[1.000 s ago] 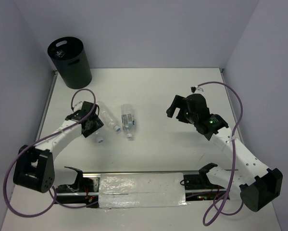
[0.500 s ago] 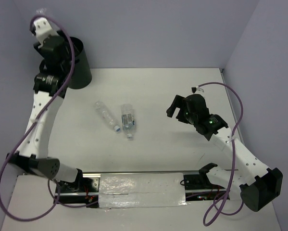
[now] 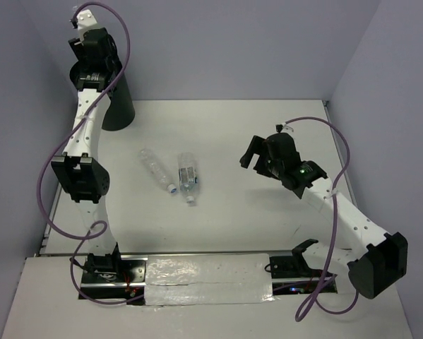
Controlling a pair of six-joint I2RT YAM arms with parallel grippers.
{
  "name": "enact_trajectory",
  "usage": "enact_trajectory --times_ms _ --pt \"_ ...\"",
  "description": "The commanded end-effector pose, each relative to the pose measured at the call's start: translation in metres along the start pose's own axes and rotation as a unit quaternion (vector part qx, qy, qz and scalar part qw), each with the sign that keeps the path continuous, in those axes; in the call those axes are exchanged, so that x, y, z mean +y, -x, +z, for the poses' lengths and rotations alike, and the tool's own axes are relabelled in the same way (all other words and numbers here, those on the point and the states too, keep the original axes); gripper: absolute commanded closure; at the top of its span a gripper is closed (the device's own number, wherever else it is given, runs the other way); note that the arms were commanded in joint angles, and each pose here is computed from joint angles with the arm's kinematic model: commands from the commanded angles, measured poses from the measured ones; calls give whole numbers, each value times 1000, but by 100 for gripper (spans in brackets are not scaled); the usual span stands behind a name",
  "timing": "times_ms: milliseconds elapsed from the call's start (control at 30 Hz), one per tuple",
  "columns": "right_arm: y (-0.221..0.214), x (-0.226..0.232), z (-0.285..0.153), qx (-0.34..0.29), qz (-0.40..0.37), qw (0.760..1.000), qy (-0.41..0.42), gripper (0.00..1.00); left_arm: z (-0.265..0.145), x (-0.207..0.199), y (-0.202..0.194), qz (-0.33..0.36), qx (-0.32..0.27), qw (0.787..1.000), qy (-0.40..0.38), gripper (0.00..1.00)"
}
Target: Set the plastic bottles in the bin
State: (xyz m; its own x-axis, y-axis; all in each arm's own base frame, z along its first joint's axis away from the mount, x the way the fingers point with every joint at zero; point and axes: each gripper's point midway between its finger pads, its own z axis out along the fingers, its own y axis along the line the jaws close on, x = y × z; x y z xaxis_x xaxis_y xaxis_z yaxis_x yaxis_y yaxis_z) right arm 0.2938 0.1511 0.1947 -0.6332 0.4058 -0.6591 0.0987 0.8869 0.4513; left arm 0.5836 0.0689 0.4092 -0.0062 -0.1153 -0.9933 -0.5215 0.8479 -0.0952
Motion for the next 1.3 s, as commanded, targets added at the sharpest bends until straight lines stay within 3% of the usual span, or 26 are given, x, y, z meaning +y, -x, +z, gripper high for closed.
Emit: enact_trajectory --times_ms 0,100,500,533,633,700,800,900,1100,1200,1267 --pt "13 20 3 -15 2 1000 25 0 8 3 45 -70 -60 995 -25 38" --pt "6 17 10 -2 -1 1000 20 0 34 19 32 -80 -53 995 -30 38" --pt "-5 11 19 13 -9 1000 1 0 73 8 -49 -52 4 998 -36 33" --pt "-4 11 19 12 -9 1000 0 0 75 9 -56 -48 11 998 -33 30" --pt "-5 10 17 12 -8 1000 -3 0 73 9 -66 -36 26 998 -34 2" --pt "-5 11 16 10 -8 1000 -2 0 67 8 -67 -32 35 998 -41 0" --pt "-1 13 10 3 -8 1000 1 0 43 0 -42 -30 26 998 -57 1" --pt "2 13 5 -6 -8 1000 2 0 -13 -16 5 -13 -8 998 -60 1" --pt "7 12 -6 -22 -3 1000 4 0 -116 -62 -27 72 31 995 -68 1" --pt "8 10 -12 -28 -4 1000 6 0 -160 -68 -64 56 102 988 -101 1" --pt "8 7 -15 -32 -6 999 3 0 -182 -71 -110 41 169 977 -119 2"
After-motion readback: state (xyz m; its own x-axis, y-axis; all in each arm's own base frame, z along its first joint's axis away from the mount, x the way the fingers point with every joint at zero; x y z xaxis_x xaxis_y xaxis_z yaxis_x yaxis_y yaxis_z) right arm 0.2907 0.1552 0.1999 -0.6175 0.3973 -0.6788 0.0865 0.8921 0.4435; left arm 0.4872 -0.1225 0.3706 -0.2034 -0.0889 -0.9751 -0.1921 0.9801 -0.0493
